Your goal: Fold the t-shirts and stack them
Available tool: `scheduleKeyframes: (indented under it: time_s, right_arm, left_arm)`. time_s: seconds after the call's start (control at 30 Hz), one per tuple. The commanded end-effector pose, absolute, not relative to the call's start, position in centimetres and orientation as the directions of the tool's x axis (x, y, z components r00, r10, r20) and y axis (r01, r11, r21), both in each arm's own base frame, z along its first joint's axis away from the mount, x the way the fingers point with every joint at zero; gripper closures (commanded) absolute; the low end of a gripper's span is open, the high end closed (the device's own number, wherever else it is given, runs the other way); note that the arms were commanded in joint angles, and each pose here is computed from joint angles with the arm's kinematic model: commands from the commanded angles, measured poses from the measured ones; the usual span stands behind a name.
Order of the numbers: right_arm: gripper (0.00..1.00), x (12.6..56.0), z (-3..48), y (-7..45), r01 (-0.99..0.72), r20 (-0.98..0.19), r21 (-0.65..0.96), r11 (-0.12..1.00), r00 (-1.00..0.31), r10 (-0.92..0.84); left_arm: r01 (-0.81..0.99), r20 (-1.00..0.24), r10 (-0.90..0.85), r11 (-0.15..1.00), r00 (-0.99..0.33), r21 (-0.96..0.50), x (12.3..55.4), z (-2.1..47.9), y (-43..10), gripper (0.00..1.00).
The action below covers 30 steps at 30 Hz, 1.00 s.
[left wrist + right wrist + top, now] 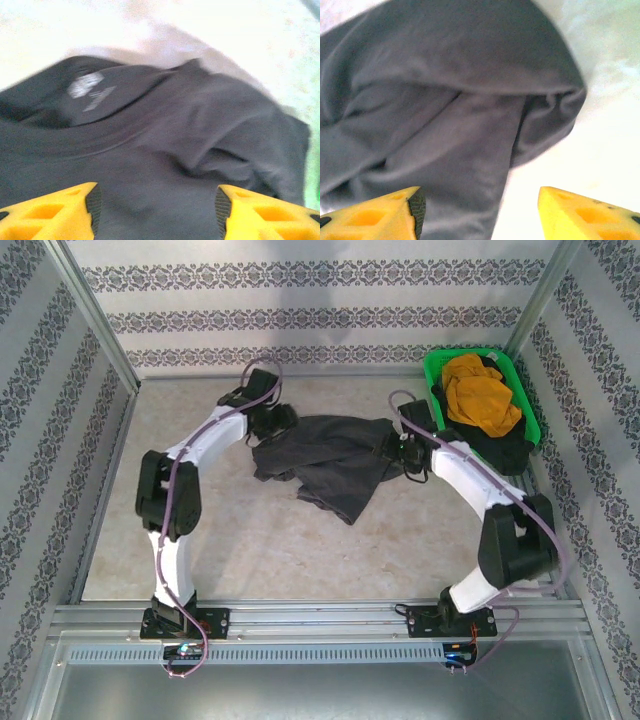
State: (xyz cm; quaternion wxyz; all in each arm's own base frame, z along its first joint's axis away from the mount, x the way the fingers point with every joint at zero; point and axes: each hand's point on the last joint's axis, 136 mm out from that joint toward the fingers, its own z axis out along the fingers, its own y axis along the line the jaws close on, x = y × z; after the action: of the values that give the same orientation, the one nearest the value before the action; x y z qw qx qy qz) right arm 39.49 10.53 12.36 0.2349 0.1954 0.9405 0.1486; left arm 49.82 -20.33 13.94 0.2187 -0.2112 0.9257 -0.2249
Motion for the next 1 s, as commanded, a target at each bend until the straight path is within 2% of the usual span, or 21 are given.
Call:
scheduleKeyframes:
  time_s: [0.0, 0.2, 0.37, 0.4, 0.47, 0.5, 0.6, 0.63, 0.77, 0.97]
  right_arm:
    - [0.38, 42.5, 11.9, 8.8, 0.400, -0.372, 0.391, 0.829, -0.755, 0.540]
    - [0.38, 45.0, 11.1, 8.2, 0.448, -0.360, 0.377, 0.811, -0.736, 0.574]
    - [0.38, 45.1, 10.7, 7.8, 0.472, -0.345, 0.364, 0.803, -0.733, 0.586]
    - [0.38, 45.1, 10.8, 7.8, 0.469, -0.346, 0.365, 0.804, -0.733, 0.585]
    - [0.38, 44.9, 10.9, 7.9, 0.466, -0.345, 0.366, 0.805, -0.735, 0.583]
    - [0.38, 44.8, 10.9, 8.0, 0.465, -0.345, 0.367, 0.805, -0.736, 0.583]
    - [0.38, 44.6, 11.0, 8.1, 0.460, -0.346, 0.369, 0.808, -0.739, 0.578]
    - [0.38, 44.5, 11.1, 8.1, 0.458, -0.349, 0.369, 0.809, -0.738, 0.578]
    - [0.38, 44.3, 11.8, 7.9, 0.446, -0.369, 0.369, 0.815, -0.735, 0.569]
    - [0.39, 44.1, 14.1, 6.8, 0.429, -0.414, 0.387, 0.816, -0.710, 0.570]
  left_arm:
    - [-0.330, -0.267, -0.506, 0.800, -0.820, -0.501, 51.2, 12.8, -22.8, 0.35]
    - [-0.345, -0.310, -0.504, 0.826, -0.806, -0.446, 55.8, 10.5, -24.1, 0.23]
    - [-0.373, -0.274, -0.468, 0.865, -0.840, -0.335, 55.9, 6.3, -23.8, 0.23]
    - [-0.386, -0.250, -0.471, 0.865, -0.846, -0.321, 55.5, 5.2, -23.8, 0.26]
    - [-0.393, -0.204, -0.467, 0.863, -0.861, -0.317, 54.8, 3.6, -24.1, 0.41]
    - [-0.393, -0.189, -0.463, 0.863, -0.866, -0.317, 54.6, 3.0, -24.3, 0.52]
    - [-0.384, -0.182, -0.451, 0.869, -0.874, -0.312, 54.3, 2.8, -24.5, 0.97]
    - [-0.376, -0.195, -0.448, 0.870, -0.873, -0.318, 54.5, 3.5, -24.5, 1.00]
    - [-0.299, -0.338, -0.408, 0.895, -0.848, -0.332, 55.6, 9.3, -24.3, 1.00]
    - [-0.150, -0.555, -0.393, 0.889, -0.733, -0.432, 56.3, 22.1, -24.3, 1.00]
